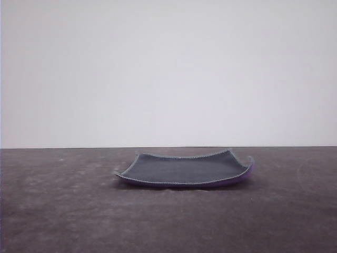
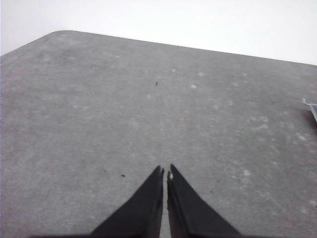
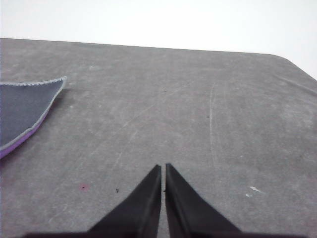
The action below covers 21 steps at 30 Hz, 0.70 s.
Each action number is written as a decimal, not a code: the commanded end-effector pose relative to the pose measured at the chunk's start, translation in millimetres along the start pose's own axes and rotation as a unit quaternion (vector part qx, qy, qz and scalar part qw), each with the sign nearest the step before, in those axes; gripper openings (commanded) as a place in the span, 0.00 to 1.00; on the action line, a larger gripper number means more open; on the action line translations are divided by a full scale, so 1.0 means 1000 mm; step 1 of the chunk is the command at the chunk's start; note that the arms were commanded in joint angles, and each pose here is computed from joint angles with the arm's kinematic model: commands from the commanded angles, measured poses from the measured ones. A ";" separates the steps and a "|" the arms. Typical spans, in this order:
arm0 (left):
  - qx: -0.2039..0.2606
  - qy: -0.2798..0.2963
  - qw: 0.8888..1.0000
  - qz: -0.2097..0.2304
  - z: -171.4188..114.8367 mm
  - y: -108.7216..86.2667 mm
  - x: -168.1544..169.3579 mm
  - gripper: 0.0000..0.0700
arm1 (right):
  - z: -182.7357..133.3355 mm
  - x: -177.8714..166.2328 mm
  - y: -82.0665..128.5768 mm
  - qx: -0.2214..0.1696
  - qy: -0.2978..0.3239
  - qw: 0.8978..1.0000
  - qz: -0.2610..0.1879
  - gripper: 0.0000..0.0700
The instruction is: Fold clothes
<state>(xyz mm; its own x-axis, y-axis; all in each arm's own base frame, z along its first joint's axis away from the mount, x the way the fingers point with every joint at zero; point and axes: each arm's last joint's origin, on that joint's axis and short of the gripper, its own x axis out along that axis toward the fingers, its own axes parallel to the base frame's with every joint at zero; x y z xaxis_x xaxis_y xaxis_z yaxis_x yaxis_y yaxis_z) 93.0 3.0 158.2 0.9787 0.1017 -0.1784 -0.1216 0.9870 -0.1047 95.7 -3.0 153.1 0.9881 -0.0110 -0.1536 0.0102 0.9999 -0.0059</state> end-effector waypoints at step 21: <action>-0.027 0.005 1.000 0.001 -0.001 0.000 0.000 0.01 | 0.003 0.000 0.000 0.046 -0.019 0.999 0.001 0.01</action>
<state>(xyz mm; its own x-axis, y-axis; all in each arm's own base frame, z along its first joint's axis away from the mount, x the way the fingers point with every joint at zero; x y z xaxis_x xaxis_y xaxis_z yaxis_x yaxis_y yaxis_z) 93.1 3.0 158.4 0.9791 0.1017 -0.1761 -0.1258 0.9832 -0.1320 96.0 -3.0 155.2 0.9914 -0.0100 -0.1305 0.0151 0.9991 0.0387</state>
